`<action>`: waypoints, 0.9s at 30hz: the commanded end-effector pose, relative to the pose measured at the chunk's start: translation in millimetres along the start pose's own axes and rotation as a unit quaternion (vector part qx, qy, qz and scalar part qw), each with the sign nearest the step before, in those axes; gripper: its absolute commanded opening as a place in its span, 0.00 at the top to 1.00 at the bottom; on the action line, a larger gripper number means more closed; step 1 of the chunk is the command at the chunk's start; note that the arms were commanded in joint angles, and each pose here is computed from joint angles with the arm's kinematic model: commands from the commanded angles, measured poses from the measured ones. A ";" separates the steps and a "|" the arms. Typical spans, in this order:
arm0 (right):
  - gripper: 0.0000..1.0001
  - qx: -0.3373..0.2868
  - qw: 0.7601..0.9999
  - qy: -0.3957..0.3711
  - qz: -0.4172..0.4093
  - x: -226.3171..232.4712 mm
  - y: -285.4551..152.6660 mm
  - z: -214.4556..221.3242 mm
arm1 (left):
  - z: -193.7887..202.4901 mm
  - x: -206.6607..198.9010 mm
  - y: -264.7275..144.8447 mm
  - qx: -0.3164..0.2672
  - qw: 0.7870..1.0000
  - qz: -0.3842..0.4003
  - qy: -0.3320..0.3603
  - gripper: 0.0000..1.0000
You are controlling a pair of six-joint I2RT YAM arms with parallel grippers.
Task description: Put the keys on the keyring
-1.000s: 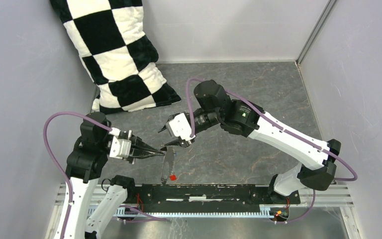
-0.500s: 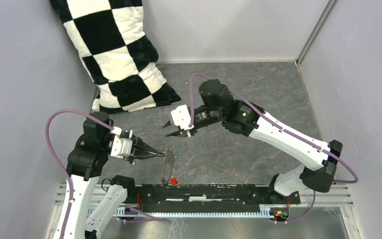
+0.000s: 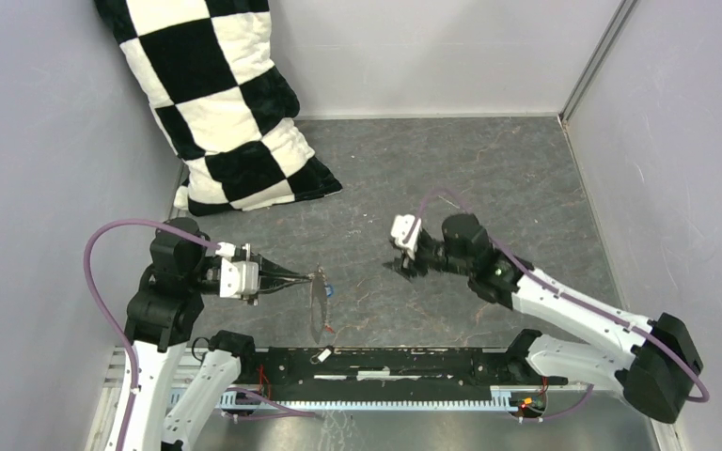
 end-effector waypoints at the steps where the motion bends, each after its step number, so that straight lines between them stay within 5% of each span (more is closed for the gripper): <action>1: 0.40 -0.061 0.997 0.044 -0.032 37.0 -5.0 21.9 | 1.3 29.3 -1.9 0.021 0.997 -0.077 0.019 0.98; 5: 0.41 -0.051 0.992 0.019 -0.112 101.8 16.0 38.4 | 4.6 39.1 -1.4 0.025 0.995 -0.100 -0.005 0.98; 17: 0.48 -0.078 0.951 -0.082 -0.289 199.6 78.7 37.1 | 23.1 35.7 -3.7 0.058 0.991 -0.114 -0.041 0.98; 27: 0.53 -0.052 0.938 -0.096 -0.330 242.6 109.4 54.4 | 24.1 30.6 -6.1 0.066 0.990 -0.120 -0.033 0.98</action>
Point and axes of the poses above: each gripper's point midway between its finger pads, its own y axis out along the fingers, its own x axis along the line the jaws close on, z = x × y, the point moved 5 cm from there along -y, back along the fingers, and after that the axes turned 9 degrees about y, right-handed, at the moved point
